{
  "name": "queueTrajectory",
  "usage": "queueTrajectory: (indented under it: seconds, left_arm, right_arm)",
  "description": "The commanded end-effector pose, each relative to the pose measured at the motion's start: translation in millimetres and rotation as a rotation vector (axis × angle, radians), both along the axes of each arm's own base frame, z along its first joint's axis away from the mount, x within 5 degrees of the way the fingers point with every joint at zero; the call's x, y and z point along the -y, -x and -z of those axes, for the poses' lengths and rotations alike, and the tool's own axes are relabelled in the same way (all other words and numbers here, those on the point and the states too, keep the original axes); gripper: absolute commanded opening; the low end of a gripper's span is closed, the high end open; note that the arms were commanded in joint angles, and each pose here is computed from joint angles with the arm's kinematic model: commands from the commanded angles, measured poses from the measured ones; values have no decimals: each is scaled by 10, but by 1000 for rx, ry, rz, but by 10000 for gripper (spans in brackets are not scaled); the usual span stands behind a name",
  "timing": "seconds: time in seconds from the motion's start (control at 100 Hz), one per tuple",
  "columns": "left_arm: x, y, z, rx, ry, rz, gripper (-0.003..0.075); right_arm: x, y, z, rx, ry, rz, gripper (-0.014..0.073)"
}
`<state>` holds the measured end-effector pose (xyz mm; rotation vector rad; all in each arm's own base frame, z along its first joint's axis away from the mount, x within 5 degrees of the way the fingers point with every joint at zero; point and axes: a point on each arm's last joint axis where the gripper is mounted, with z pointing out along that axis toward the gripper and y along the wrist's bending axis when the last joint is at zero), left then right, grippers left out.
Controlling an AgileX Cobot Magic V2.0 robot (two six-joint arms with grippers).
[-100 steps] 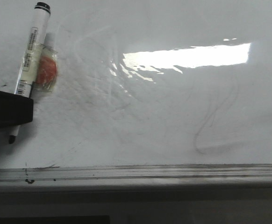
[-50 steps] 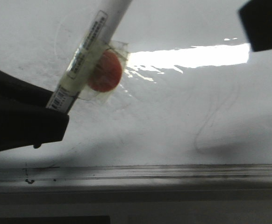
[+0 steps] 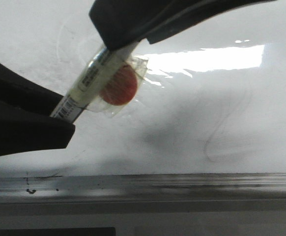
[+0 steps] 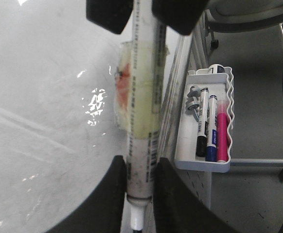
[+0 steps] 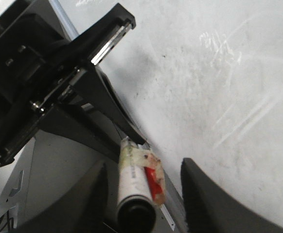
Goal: Write number 9 on whiteboard
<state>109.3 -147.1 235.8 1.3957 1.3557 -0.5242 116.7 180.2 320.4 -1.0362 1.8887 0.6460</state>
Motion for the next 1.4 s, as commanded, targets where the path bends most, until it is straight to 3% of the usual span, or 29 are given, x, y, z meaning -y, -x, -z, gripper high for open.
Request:
queueTrajectory:
  seconds: [0.0,0.09,0.18,0.27,0.42,0.49,0.65,0.9,1.04,1.2,1.39]
  left_arm:
    - [43,-14,-135,4,67,10,-20]
    - [43,-17,-138,-1,74,5,-20]
    - [42,-21,-142,-8,81,-3,-16]
    - [42,-21,-142,-10,82,-4,43]
    - [43,-20,-143,-14,85,-3,251]
    - [42,-22,-142,-28,89,-10,298]
    - [-56,-3,-271,-64,171,-111,300]
    - [-496,135,-593,-24,334,-392,300]
    - [-591,215,-669,13,376,-407,300]
    - [-593,214,-672,-10,395,-413,300]
    - [-593,214,-673,-14,398,-414,300]
  right_arm:
    - [-55,-37,-148,34,-77,9,275]
    - [-70,-45,-124,24,-67,9,195]
    - [-73,-47,-118,22,-64,8,61]
    - [-73,-47,-118,22,-64,8,-70]
    - [-75,-50,-123,26,-69,10,-69]
    - [-76,-51,-126,28,-73,11,-69]
    - [-1,-54,-224,48,-103,31,-54]
    - [305,-224,-668,79,-138,171,-48]
    - [422,-392,-814,97,-160,270,-48]
    - [433,-631,-814,40,-118,343,-48]
    - [216,-819,-698,-21,-59,315,-48]
